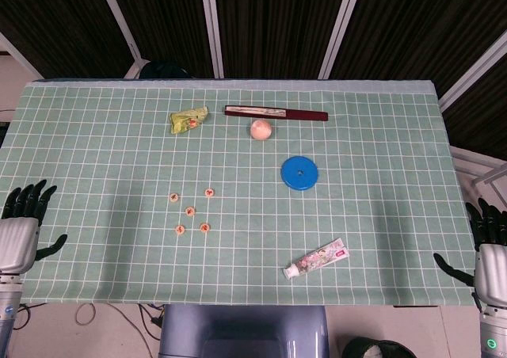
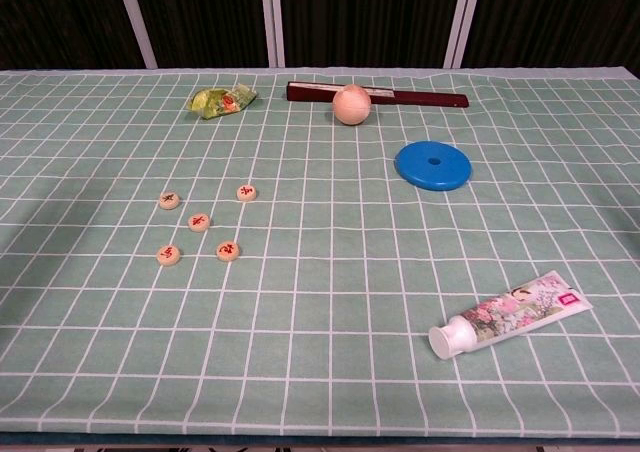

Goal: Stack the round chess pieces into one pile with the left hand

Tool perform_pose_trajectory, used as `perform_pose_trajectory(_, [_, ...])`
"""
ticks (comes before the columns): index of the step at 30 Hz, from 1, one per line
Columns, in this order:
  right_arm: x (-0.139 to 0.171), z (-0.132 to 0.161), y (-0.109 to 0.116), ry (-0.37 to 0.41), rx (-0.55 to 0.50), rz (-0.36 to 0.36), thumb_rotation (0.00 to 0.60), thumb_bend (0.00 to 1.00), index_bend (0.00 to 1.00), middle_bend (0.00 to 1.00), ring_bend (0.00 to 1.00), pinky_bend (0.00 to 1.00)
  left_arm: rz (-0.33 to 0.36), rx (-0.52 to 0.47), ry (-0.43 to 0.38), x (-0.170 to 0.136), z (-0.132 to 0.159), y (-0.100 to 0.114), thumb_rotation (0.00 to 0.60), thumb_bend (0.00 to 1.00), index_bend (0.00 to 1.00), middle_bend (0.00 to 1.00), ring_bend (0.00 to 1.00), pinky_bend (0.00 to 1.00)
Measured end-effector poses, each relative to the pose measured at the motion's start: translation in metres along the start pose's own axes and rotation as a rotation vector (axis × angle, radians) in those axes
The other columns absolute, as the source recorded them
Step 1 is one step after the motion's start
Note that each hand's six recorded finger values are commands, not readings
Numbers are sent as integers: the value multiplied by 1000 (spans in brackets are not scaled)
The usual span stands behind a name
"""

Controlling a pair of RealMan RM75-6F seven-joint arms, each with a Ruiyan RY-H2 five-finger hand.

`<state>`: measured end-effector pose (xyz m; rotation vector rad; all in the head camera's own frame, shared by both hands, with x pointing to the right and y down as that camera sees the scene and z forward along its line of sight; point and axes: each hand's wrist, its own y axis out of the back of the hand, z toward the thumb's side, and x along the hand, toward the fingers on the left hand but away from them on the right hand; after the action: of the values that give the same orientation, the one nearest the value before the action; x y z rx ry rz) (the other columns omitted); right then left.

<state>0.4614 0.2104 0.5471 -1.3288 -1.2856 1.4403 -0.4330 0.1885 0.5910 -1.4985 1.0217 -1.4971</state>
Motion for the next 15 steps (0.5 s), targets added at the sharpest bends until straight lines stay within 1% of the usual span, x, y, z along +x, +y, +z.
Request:
perform_pose_trajectory(4, [0,0,0,-5,-5,0,600,232,92,13,0,0,-8,-15,-27,3,8,0,600,187,136,0,0,0])
perform_pose_trajectory(7, [1,1,0,0,-5,-2,600,232,92,13,0,0,-23,-19,-88,13,25,3,600,177,152,0,0,0])
perform_pose_trajectory(10, [1,1,0,-1,-5,-1,600,232,92,13,0,0,-56,-19,-158,27,48,4,600,175,163,0,0,0])
perform_pose_trajectory(15, [1,0,0,-6,-3,-1,600,233,92,13,0,0,-139,3,-283,58,98,0,600,175,167,0,0,0])
